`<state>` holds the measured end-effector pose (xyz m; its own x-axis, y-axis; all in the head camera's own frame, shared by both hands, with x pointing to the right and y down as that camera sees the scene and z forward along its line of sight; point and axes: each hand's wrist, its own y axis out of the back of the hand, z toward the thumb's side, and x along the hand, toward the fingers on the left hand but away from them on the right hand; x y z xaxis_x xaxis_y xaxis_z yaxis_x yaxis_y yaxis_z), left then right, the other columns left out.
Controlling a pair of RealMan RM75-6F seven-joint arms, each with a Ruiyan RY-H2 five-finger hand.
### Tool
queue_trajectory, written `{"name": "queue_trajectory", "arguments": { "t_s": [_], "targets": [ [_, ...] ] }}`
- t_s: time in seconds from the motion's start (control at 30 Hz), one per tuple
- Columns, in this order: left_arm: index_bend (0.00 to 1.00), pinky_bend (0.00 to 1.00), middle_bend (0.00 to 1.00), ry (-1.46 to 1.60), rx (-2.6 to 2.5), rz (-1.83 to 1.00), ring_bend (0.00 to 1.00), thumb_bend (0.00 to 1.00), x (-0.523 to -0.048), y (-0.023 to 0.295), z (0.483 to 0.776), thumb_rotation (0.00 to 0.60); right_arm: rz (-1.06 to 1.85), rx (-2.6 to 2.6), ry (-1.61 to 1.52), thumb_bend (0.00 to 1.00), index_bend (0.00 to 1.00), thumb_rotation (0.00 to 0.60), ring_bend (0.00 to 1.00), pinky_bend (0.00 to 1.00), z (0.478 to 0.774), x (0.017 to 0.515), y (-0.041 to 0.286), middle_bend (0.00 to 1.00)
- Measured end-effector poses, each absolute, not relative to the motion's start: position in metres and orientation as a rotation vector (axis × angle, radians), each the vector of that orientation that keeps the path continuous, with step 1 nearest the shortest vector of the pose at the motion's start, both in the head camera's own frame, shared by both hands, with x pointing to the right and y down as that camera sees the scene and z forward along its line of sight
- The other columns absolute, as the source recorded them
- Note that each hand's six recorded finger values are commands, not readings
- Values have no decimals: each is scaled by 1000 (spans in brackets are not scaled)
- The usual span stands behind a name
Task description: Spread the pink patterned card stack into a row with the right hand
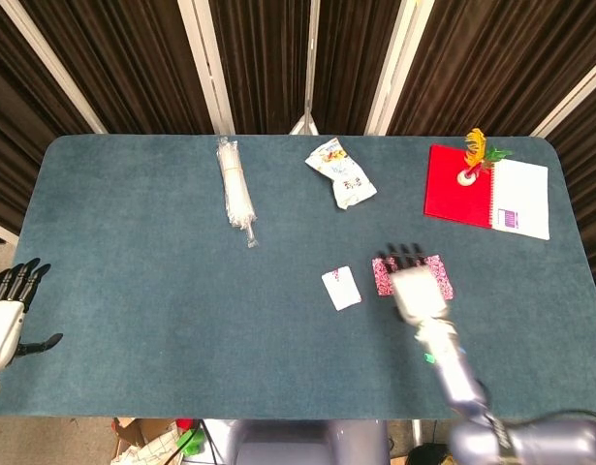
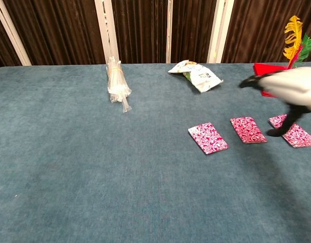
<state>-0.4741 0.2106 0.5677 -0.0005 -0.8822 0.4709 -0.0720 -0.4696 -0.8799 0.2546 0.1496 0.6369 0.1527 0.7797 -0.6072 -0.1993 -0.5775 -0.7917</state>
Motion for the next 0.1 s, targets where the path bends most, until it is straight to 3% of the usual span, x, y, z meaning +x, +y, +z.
{"name": "queue_trajectory", "arguments": {
  "t_s": [0.1],
  "targets": [
    [0,0,0,994,-1602,-1534,0,0,-472,212,567,600,1531,-1612,-646,262,0,600,0,0,617,286,161,0]
  ]
}}
